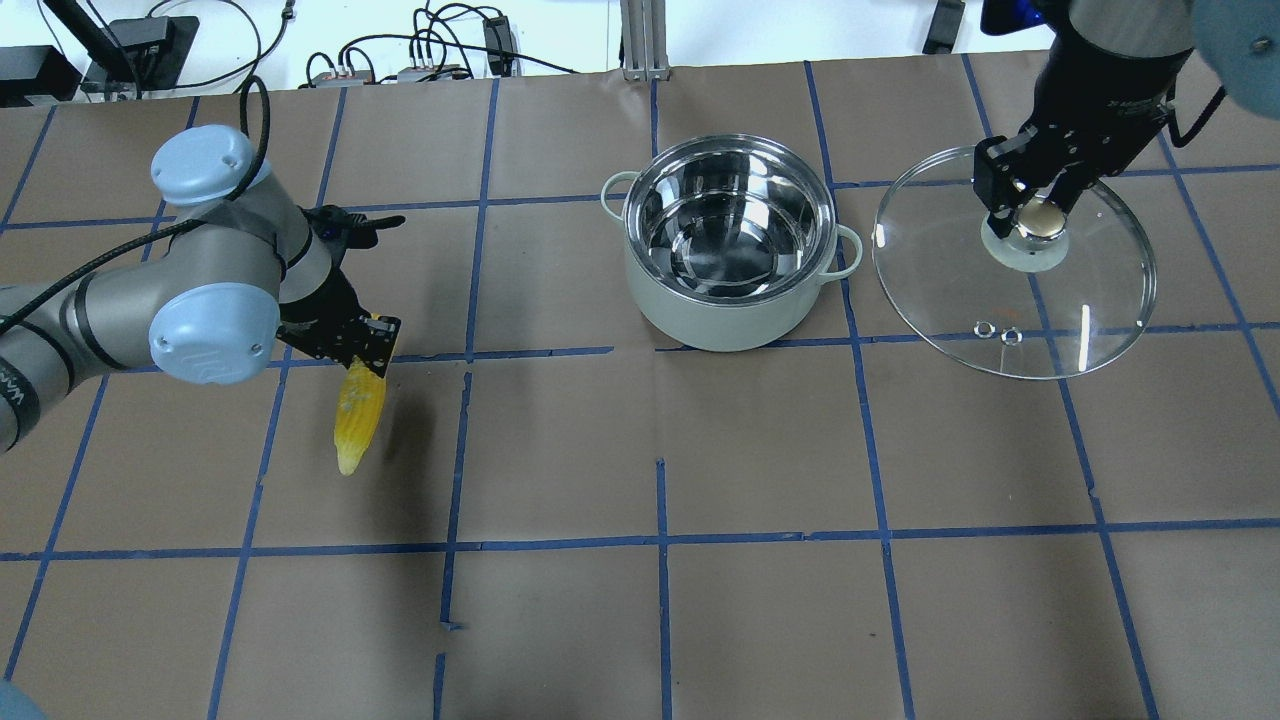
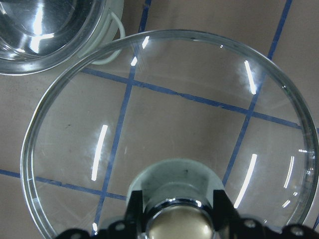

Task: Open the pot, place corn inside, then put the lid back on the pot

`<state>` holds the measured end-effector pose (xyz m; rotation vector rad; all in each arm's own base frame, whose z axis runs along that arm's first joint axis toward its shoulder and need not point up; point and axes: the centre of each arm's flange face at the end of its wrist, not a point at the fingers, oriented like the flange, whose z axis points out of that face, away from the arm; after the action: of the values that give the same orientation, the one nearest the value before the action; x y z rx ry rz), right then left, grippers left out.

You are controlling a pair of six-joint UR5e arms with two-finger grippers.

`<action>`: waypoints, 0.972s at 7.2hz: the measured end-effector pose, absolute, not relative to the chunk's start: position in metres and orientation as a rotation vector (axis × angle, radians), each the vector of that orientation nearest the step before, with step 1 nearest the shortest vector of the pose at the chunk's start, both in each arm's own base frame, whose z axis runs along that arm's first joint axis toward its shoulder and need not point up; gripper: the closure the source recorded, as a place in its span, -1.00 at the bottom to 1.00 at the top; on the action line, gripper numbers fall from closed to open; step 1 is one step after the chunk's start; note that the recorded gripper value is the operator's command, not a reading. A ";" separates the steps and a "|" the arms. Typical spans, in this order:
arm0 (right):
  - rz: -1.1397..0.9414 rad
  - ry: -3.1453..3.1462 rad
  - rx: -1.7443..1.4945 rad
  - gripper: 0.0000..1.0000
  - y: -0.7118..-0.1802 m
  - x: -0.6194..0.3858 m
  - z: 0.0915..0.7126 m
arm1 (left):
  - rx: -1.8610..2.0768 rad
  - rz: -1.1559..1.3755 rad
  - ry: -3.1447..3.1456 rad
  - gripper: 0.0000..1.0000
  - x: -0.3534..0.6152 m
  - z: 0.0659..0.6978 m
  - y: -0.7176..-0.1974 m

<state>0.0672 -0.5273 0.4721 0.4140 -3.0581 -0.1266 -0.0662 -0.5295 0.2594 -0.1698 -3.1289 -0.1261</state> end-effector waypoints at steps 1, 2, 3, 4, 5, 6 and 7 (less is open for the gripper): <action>-0.127 -3.059 0.414 0.31 -0.528 0.067 0.472 | -0.171 -0.097 -3.130 0.54 -0.101 0.294 -0.544; -0.128 -3.059 0.414 0.30 -0.528 0.067 0.471 | -0.160 -0.085 -3.121 0.54 -0.137 0.330 -0.565; -0.128 -3.059 0.413 0.30 -0.528 0.067 0.471 | -0.147 -0.075 -3.102 0.53 -0.174 0.356 -0.589; -0.128 -3.059 0.412 0.30 -0.527 0.068 0.470 | -0.138 -0.061 -3.088 0.52 -0.218 0.374 -0.616; -0.128 -3.059 0.411 0.30 -0.527 0.069 0.466 | -0.128 -0.046 -3.082 0.52 -0.263 0.385 -0.638; -0.128 -3.058 0.412 0.30 -0.526 0.069 0.461 | -0.108 -0.028 -3.078 0.52 -0.308 0.392 -0.657; -0.127 -3.058 0.412 0.30 -0.526 0.069 0.459 | -0.093 -0.005 -3.073 0.52 -0.352 0.392 -0.672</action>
<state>0.0689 -0.5258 0.4589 0.4125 -3.0577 -0.1265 -0.3515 -0.6719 0.3925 -0.0932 -3.0730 -0.0049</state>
